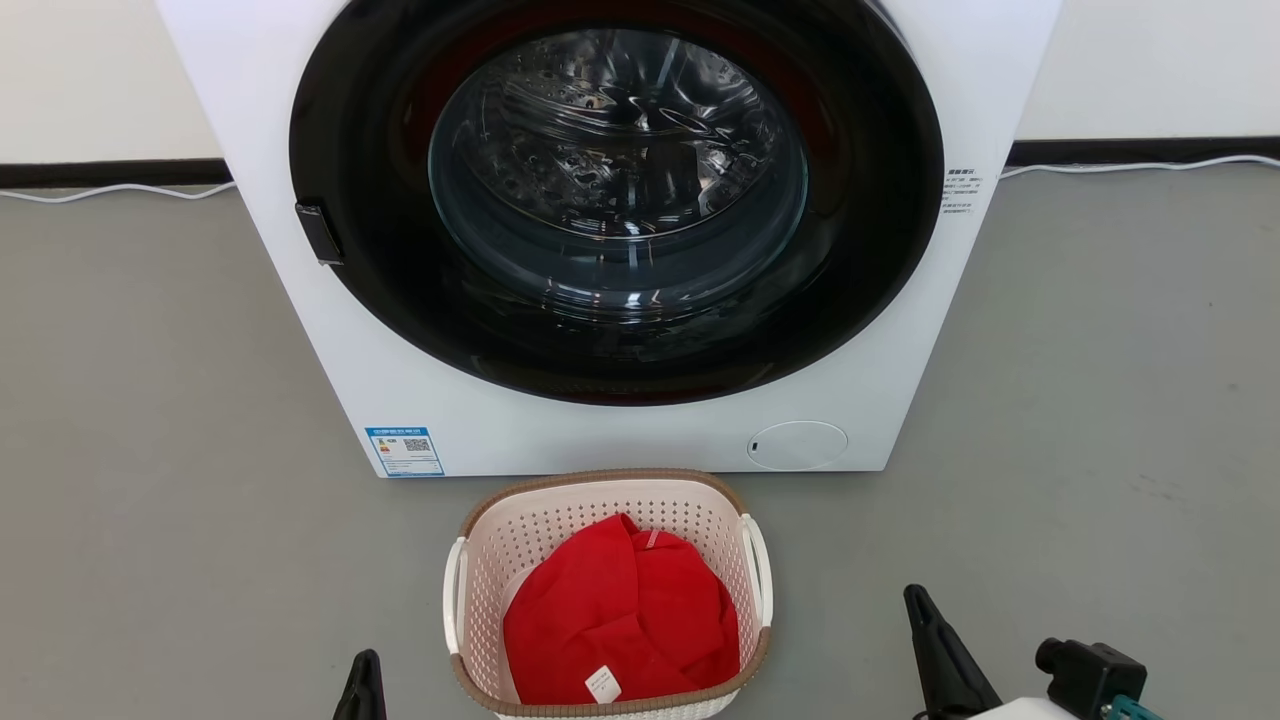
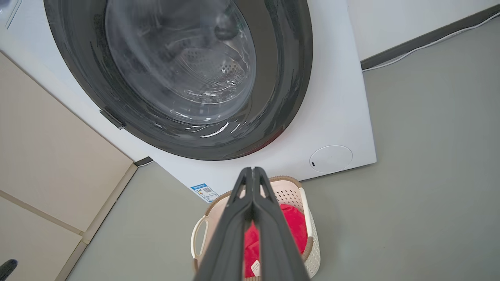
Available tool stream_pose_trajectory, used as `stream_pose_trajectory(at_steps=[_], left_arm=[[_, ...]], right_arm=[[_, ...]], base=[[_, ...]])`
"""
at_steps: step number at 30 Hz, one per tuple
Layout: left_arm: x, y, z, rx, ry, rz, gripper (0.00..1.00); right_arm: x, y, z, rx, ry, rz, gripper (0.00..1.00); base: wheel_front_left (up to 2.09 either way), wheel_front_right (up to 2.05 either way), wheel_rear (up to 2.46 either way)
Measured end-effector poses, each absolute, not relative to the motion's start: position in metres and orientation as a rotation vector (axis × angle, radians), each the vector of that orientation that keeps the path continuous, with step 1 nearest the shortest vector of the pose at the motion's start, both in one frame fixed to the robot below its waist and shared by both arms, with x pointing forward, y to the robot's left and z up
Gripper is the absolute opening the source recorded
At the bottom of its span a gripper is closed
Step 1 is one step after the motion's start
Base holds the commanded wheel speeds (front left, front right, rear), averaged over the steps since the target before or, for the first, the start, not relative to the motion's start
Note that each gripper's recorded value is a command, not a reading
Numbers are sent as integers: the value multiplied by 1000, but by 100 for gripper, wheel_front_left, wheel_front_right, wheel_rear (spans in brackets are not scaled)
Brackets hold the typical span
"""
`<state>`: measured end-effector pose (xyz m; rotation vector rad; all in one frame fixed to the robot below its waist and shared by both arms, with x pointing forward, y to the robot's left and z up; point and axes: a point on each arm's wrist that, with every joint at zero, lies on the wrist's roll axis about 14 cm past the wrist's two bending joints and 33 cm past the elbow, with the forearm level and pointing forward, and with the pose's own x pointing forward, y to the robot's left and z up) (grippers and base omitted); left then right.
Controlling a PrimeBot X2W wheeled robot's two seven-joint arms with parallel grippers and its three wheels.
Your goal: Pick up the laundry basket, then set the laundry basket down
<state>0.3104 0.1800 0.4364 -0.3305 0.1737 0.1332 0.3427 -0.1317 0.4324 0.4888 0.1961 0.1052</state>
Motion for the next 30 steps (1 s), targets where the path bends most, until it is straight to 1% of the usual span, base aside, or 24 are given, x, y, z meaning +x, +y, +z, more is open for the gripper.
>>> stream_pose_trajectory(at_steps=[30], left_arm=[[325, 185, 435, -654, 199, 155, 0]], right_arm=[[348, -154, 436, 769, 204, -3, 0]], base=[[0, 0, 0]])
